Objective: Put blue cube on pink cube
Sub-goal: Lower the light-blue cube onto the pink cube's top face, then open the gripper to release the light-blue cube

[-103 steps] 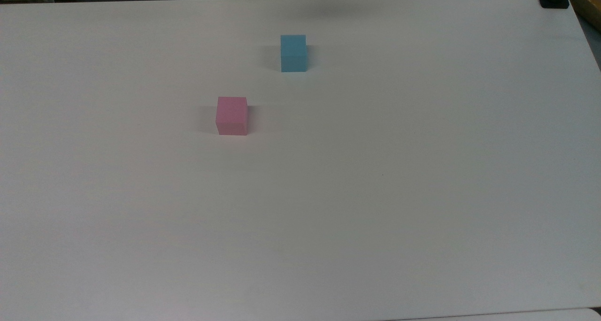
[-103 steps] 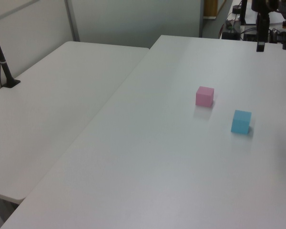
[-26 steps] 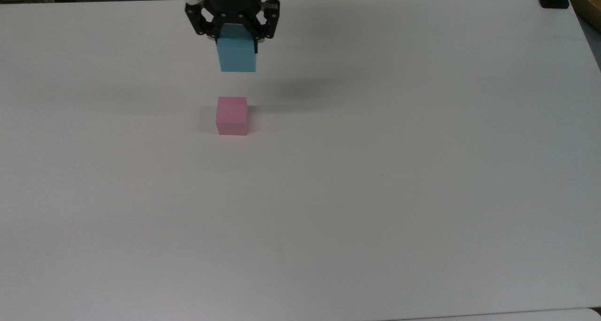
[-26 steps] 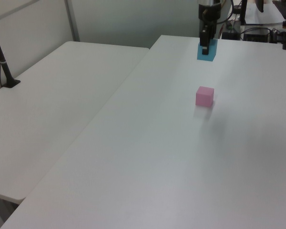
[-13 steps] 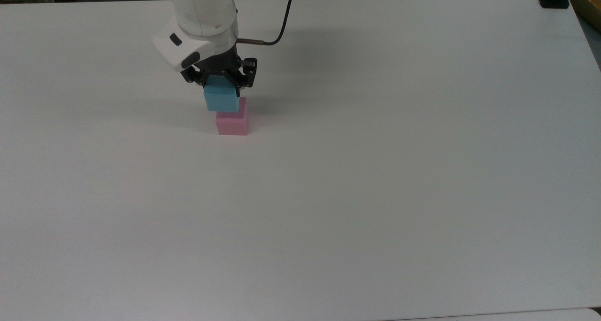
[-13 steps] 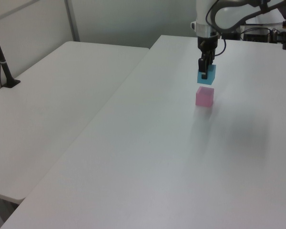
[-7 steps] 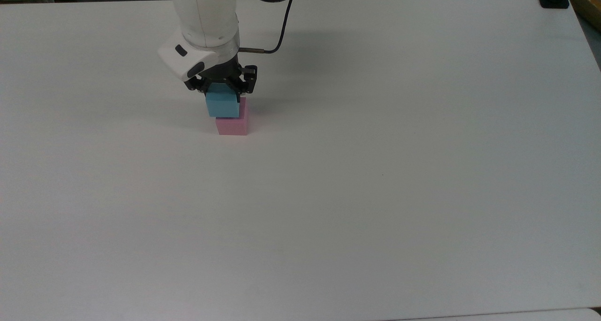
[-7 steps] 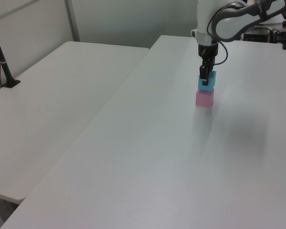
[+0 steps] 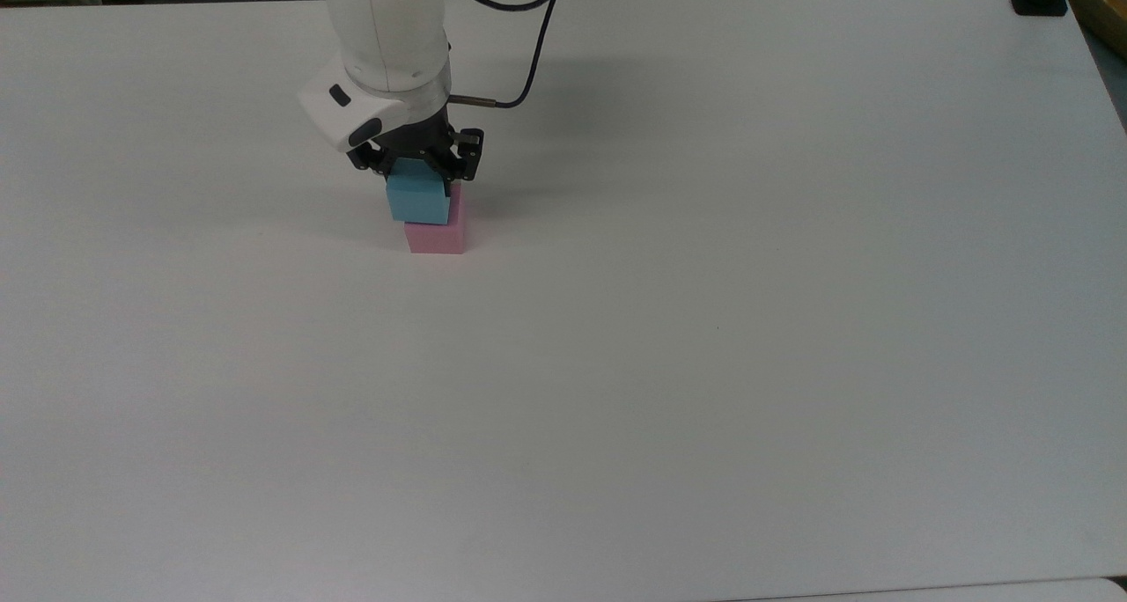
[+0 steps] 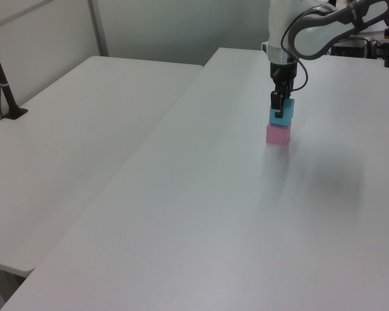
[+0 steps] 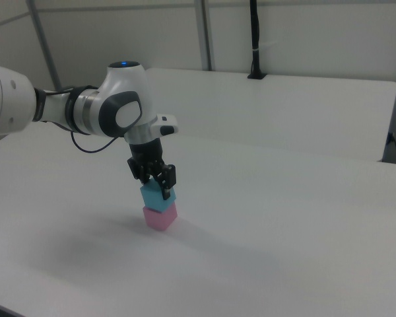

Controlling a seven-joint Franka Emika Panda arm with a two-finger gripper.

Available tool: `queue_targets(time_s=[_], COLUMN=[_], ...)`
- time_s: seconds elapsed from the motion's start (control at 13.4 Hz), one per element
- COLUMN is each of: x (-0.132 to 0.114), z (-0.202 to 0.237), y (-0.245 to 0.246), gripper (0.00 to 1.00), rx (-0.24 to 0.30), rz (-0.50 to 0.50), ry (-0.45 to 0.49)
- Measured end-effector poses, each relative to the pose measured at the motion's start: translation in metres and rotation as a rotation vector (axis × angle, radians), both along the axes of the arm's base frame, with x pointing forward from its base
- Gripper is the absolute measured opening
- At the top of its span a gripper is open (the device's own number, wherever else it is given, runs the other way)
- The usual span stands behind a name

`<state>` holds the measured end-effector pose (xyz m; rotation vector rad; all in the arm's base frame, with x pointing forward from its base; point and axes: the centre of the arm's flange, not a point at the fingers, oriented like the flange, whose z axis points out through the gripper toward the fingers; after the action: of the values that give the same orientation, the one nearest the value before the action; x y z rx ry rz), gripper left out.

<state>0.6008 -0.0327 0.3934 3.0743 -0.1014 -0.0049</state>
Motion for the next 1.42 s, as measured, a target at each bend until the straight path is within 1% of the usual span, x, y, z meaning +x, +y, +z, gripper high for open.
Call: queue_targets(time_s=[0.07, 0.37, 0.45, 0.6, 0.67, 0.75, 0.82, 1.12, 1.42], x=[0.000, 0.000, 0.000, -0.001, -0.001, -0.002, -0.002, -0.003, -0.010], z=[-0.003, -0.005, -0.006, -0.006, -0.007, -0.008, -0.009, 0.001, 0.043], y=[0.001, 0.002, 0.002, 0.003, 0.003, 0.003, 0.003, 0.003, 0.005], gripper=[0.60, 0.60, 0.64, 0.65, 0.73, 0.87, 1.00, 1.00, 1.00], rx=[0.000, 0.001, 0.001, 0.001, 0.001, 0.001, 0.002, 0.001, -0.001], rz=[-0.018, -0.029, -0.029, -0.029, -0.029, -0.030, -0.030, -0.033, -0.034], ry=[-0.016, -0.020, -0.018, -0.017, -0.015, -0.012, -0.011, -0.018, -0.011])
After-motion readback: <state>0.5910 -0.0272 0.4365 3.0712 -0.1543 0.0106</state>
